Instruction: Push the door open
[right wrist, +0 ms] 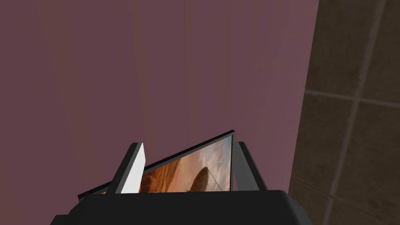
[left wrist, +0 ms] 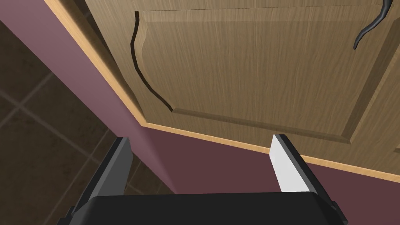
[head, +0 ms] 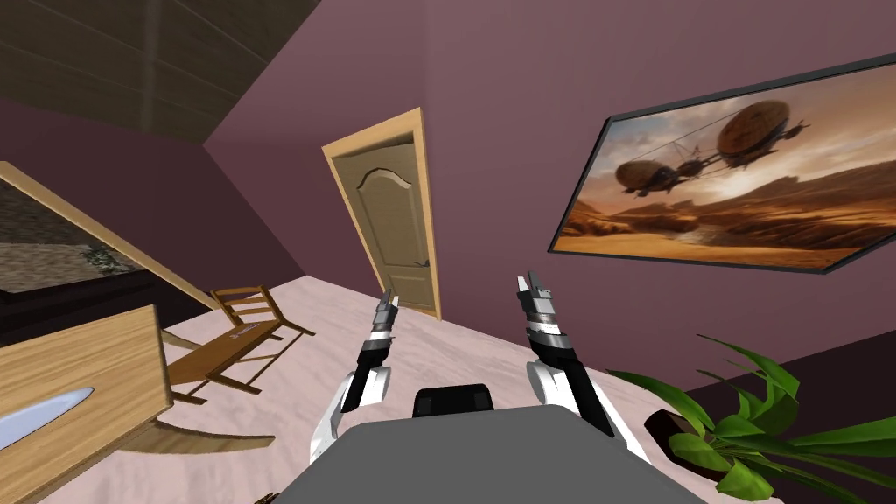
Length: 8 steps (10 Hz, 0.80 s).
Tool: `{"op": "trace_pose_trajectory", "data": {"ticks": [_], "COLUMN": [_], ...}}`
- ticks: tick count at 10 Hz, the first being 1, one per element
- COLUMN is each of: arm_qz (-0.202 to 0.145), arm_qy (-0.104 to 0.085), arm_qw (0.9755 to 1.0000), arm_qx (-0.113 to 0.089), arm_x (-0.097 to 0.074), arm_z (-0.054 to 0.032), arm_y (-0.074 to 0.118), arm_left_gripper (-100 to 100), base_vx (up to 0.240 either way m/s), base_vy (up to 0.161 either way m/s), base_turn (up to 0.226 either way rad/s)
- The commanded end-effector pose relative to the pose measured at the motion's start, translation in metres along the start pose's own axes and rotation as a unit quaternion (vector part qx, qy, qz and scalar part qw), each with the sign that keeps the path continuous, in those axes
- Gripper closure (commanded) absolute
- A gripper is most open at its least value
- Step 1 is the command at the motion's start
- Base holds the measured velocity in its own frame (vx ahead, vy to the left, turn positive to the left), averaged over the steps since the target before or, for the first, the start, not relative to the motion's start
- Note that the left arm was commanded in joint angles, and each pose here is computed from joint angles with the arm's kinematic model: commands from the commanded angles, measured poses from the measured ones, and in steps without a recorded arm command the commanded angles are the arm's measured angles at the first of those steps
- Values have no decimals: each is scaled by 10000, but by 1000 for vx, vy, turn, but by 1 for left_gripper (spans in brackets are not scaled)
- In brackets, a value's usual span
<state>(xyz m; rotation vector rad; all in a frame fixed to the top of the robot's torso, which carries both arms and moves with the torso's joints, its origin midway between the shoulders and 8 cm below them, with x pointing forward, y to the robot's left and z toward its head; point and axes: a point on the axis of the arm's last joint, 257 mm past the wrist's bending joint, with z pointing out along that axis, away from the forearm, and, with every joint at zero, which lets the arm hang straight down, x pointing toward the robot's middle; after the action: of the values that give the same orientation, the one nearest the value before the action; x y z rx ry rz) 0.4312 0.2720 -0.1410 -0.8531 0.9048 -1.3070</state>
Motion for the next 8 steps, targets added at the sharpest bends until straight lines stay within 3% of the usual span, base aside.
{"op": "trace_pose_trajectory", "data": {"ticks": [1,8], "arm_qz": [31,125], "arm_qy": [8,21], "arm_qw": [9999,9975], "arm_qx": [-119,-693], "arm_x": [0,-2], "arm_z": [7,-37], "arm_y": [153,787], "arm_left_gripper": [-100,-100], "base_vx": [91,68], "base_vy": [116,112], "base_turn": [-171,-148]}}
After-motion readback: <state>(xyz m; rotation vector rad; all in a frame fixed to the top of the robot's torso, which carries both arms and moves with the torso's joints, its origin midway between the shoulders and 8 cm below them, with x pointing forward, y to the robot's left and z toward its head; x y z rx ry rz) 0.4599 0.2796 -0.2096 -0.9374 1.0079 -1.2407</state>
